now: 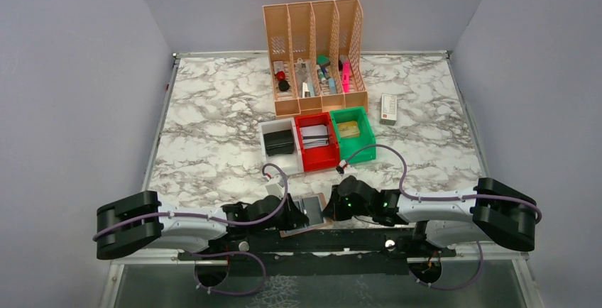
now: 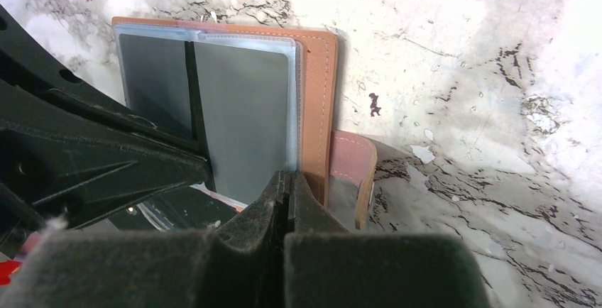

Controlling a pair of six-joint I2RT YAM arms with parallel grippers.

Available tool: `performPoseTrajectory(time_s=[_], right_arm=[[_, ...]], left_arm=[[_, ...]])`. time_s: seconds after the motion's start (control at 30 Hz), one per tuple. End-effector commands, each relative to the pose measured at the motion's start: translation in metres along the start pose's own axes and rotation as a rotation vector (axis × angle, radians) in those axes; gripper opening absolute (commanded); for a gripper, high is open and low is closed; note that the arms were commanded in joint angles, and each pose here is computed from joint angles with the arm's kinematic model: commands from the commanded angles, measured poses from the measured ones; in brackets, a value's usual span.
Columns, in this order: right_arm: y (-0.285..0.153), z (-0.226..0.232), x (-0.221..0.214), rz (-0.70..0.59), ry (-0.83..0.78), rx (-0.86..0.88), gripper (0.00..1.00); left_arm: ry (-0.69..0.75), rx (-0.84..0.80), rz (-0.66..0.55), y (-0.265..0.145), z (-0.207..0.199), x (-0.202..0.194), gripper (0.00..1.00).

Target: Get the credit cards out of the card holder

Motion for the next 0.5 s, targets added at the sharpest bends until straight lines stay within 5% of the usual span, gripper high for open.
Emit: performPoseTrajectory(time_s=[0.0,0.47], right_arm=[[0.0027,-0.0185,-0.0096,0.032,-0.01,-0.086,0.01],[0.0038,-0.018,-0.0091,0.031,-0.015,-0.09,0.01]], left_arm=[[0.019,0.013,-0.007,-0.0034,0.0091,-0.0025,0.09],[-0.004,0.002,-0.024,-0.0078,0.0145,-0.0032,0.0]])
Point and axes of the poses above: each gripper's point midway between its finger pads, its own y axis out along the fingers, its own z axis along the line the jaws close on, x = y × z, the point moved 6 cm from there along -y, back along the fingers, and after that the axes turned 6 degrees about y, right-handed, at the moved point
